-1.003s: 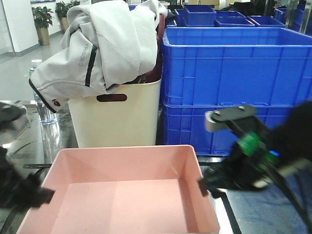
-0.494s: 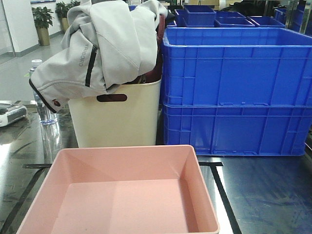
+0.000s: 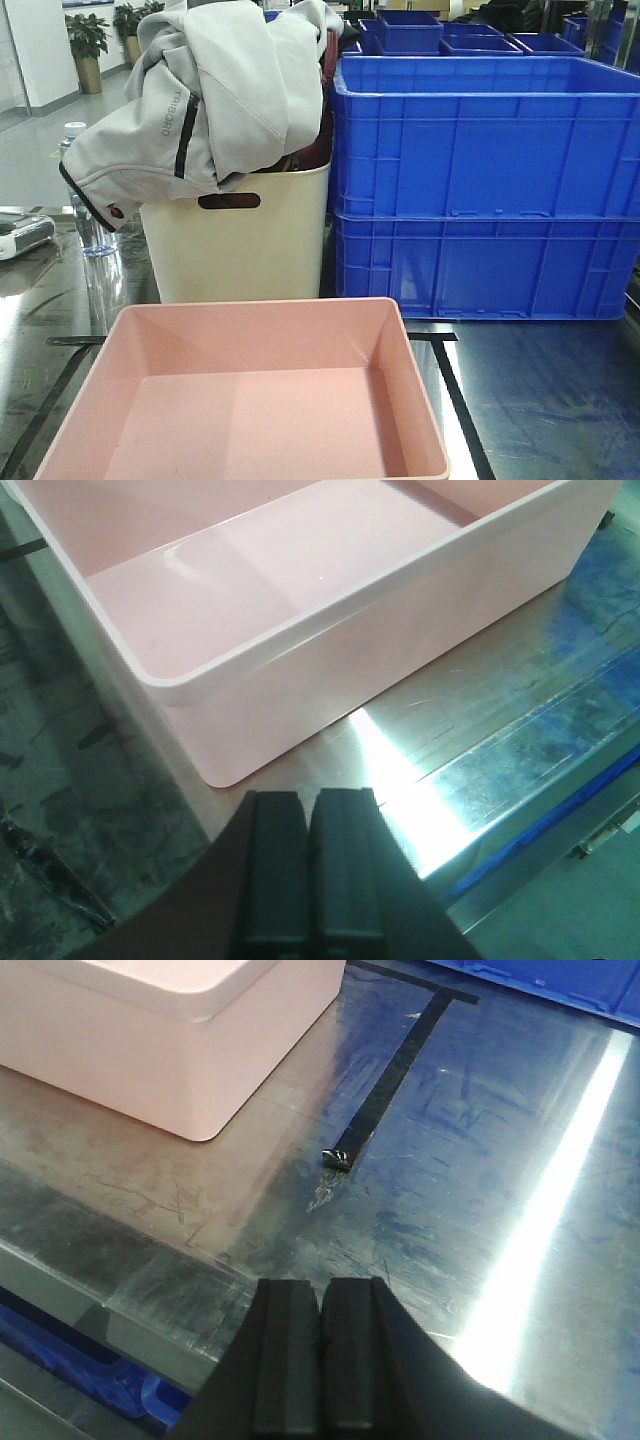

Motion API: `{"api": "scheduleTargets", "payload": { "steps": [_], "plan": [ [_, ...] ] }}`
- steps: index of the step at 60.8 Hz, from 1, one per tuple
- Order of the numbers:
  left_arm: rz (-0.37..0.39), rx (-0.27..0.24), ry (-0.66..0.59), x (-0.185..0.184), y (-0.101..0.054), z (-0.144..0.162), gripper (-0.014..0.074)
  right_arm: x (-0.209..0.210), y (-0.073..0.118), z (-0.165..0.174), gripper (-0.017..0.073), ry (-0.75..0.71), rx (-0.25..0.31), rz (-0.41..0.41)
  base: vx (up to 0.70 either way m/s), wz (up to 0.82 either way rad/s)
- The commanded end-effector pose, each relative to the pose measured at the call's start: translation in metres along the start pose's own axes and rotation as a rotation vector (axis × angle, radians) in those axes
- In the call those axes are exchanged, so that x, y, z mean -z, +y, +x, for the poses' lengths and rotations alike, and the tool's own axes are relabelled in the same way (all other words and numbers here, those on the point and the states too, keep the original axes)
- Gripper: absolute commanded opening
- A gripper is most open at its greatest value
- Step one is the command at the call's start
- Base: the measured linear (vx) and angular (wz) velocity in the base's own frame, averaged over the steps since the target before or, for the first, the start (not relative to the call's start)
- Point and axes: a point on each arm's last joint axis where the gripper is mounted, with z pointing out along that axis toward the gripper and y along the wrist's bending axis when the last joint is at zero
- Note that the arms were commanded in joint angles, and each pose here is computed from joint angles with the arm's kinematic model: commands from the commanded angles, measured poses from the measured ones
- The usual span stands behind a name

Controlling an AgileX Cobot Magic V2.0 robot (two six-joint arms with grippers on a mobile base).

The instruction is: Grab pink bin and stack on right shelf

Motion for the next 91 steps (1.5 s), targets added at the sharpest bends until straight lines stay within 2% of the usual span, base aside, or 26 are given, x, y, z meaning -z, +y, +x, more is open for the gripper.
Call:
{"api": "scheduleTargets", "payload": {
  "steps": [1,13,28,38,47,57,62,72,91],
  "plan": [
    [-0.009,0.013,-0.103,0.005,0.001,-0.015,-0.0007,0.004,-0.002,-0.014,-0.0015,-0.091,0.012,0.017,0.0,0.0],
    [-0.027,0.016,-0.142,0.009,0.001,-0.005,-0.0007,0.004,-0.002,-0.014,-0.0013,-0.091,0.012,0.017,0.0,0.0],
    [-0.333,0.012,-0.499,0.016,0.014,0.042,-0.0006,0.004,-0.002,-0.014,-0.0013,-0.091,0.012,0.017,0.0,0.0],
    [-0.444,-0.012,-0.604,-0.004,0.021,0.078,-0.0006,0.004,-0.002,-0.014,-0.0012,-0.091,0.013,0.018,0.0,0.0],
    [-0.468,0.017,-0.7,-0.014,0.024,0.096,-0.0006,0.004,-0.002,-0.014,-0.0012,-0.091,0.012,0.017,0.0,0.0],
    [-0.496,0.049,-0.674,-0.014,0.025,0.098,-0.0006,0.004,-0.002,-0.014,-0.0012,-0.091,0.014,0.018,0.0,0.0],
    [-0.501,0.086,-0.661,-0.015,0.026,0.1,-0.0006,0.004,-0.002,-0.014,-0.0012,-0.091,0.013,0.017,0.0,0.0],
    [-0.519,0.11,-0.613,-0.017,0.027,0.104,-0.0006,0.004,-0.002,-0.014,-0.0012,-0.091,0.014,0.018,0.0,0.0],
    [-0.519,0.109,-0.612,-0.017,0.027,0.104,-0.0006,0.004,-0.002,-0.014,-0.0012,-0.091,0.014,0.018,0.0,0.0]
  ]
}}
